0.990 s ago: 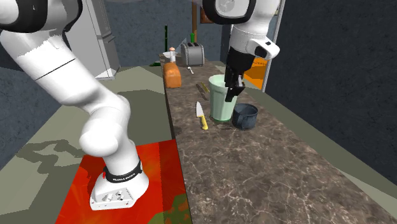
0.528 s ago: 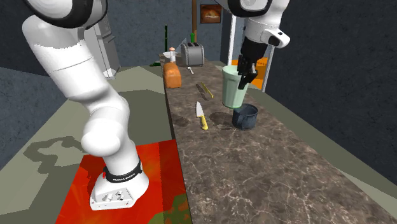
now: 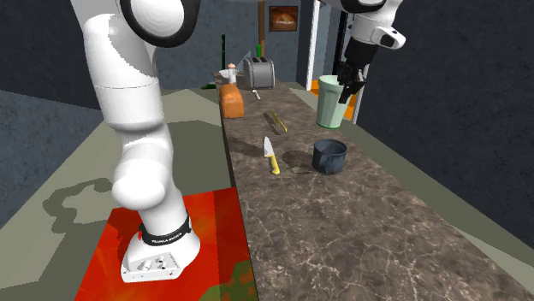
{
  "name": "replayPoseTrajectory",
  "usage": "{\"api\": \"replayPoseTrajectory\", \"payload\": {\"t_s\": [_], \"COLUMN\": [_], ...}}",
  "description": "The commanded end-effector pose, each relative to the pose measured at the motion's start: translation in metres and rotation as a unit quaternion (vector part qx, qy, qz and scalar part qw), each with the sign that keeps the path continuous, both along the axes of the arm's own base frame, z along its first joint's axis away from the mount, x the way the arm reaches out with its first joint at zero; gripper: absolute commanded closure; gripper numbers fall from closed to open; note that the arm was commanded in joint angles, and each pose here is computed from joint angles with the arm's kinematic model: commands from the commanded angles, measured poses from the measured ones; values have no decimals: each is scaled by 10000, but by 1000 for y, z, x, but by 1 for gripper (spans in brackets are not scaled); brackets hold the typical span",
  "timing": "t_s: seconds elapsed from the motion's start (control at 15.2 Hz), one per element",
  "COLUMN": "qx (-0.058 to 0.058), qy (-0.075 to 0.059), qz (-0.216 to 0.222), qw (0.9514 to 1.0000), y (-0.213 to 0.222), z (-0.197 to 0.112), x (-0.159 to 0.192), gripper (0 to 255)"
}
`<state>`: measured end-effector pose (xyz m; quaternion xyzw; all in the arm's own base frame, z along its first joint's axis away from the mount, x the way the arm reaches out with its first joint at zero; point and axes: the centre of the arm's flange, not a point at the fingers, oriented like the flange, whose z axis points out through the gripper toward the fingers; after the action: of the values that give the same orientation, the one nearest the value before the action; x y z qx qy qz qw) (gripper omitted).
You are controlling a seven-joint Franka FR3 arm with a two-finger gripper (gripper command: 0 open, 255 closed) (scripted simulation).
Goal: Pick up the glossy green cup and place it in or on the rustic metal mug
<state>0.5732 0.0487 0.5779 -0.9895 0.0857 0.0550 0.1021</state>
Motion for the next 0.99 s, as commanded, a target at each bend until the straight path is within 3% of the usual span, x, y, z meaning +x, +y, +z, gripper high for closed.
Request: {"api": "replayPoseTrajectory", "payload": {"t_s": [0.0,0.92], "qx": [3,3], "qy": [-4,-4], "qz": [-5,-5], "qw": [10000,10000], "y": [18,18], "z": [5,-69], "x": [24,24], "gripper": [255,255]}}
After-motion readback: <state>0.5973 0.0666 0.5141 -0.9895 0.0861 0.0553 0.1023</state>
